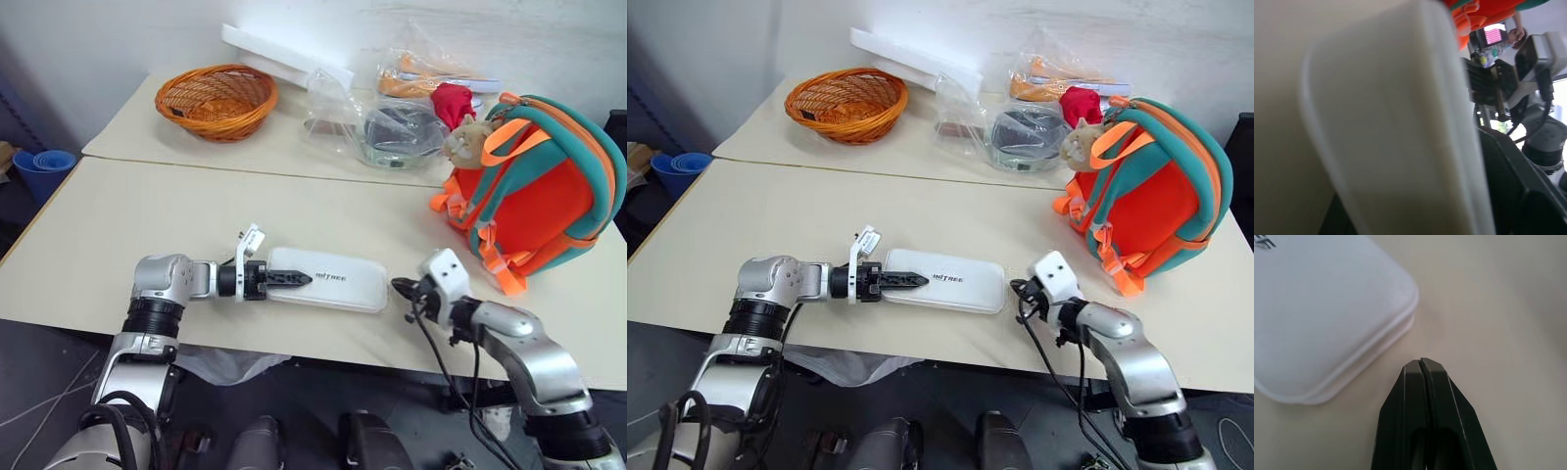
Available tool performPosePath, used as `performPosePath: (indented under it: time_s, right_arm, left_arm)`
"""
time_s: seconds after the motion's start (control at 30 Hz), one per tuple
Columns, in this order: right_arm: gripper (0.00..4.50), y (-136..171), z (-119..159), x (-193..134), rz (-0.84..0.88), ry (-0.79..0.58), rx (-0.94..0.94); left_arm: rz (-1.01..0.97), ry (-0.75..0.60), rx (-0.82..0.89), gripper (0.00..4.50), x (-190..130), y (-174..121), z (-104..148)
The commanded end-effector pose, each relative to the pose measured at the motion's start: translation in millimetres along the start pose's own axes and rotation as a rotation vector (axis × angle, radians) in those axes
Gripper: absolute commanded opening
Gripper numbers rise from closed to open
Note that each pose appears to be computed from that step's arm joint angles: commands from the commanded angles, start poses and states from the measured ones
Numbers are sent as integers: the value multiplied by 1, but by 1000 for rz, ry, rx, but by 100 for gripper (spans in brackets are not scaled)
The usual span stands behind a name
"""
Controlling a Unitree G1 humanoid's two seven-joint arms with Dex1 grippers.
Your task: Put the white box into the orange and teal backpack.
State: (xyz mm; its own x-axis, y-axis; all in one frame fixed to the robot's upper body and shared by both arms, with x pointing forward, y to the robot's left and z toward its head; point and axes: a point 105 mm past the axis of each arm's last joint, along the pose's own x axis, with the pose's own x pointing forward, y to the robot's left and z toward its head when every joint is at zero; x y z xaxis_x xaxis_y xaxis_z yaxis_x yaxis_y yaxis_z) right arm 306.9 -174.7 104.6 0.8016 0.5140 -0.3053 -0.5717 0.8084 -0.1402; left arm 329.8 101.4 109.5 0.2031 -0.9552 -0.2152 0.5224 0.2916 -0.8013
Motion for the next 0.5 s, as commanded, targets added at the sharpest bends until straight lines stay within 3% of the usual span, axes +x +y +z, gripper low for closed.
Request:
performPosePath:
  time_s: [0.03,0.2,0.43,0.5]
  right_arm:
    - [56,-52,34,-35,-198,-135,65]
    - [214,-77,54,-41,-292,-220,160]
    - [446,-97,82,2,-345,-321,283]
    - [450,-111,91,17,-408,-335,294]
  left_arm:
    - [56,-19,11,150,-17,4,1]
    - [46,-70,17,137,-29,0,6]
    - [-120,-217,45,125,-46,-33,34]
    - [-168,-252,61,125,-54,-43,40]
